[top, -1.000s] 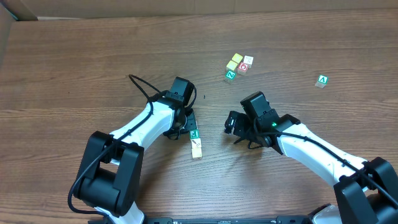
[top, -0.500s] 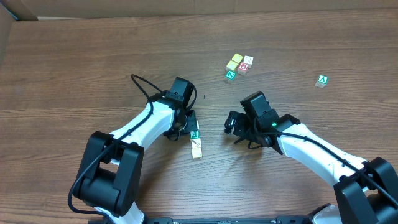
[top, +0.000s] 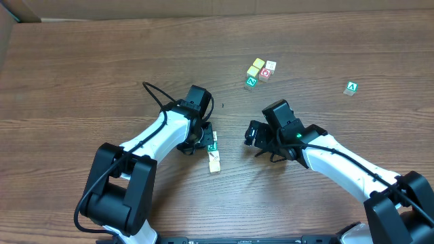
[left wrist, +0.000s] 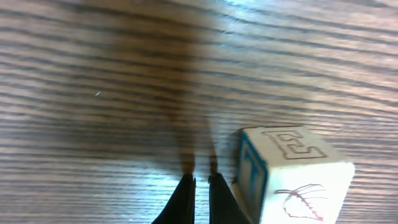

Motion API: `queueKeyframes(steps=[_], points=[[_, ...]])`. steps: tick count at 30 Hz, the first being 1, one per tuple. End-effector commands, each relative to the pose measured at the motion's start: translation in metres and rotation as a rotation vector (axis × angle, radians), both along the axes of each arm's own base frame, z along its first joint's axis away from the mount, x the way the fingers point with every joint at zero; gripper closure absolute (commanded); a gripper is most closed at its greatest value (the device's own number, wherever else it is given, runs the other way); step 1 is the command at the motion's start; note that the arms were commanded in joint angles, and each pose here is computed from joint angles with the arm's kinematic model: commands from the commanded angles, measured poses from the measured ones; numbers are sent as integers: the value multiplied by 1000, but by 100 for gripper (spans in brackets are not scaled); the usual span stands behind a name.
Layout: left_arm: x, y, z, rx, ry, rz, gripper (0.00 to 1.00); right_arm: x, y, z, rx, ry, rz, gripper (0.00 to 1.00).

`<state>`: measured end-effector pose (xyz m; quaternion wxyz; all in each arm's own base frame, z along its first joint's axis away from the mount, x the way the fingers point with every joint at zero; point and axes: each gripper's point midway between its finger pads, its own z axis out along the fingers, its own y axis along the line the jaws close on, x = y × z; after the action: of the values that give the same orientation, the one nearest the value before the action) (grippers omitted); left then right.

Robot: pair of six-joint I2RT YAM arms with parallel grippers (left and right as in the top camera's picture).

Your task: Flip 3 blocks

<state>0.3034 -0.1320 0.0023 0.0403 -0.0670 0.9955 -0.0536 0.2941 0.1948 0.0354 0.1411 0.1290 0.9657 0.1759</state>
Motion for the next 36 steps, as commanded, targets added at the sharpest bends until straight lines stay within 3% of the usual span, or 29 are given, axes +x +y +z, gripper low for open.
queueKeyframes(steps=[1,6,20,26,33,34,35,36], points=[[0,-8,-1,-38,6,-24,96,6,1,8,5,-29,-1,0],[-1,-15,1,-81,16,-31,96,6,1,8,6,-29,-2,0],[-2,24,1,64,38,29,96,6,1,8,6,-29,-2,0],[12,34,22,-3,53,96,96,6,1,8,5,-29,-1,0],[34,47,54,-77,-31,163,96,13,6,12,25,-62,-1,0],[34,49,54,-73,-34,163,96,14,6,13,28,-68,-1,6],[34,49,54,-72,-35,150,96,15,7,13,30,-70,-1,33],[34,49,54,-70,-33,140,96,16,7,14,32,-74,-1,83]])
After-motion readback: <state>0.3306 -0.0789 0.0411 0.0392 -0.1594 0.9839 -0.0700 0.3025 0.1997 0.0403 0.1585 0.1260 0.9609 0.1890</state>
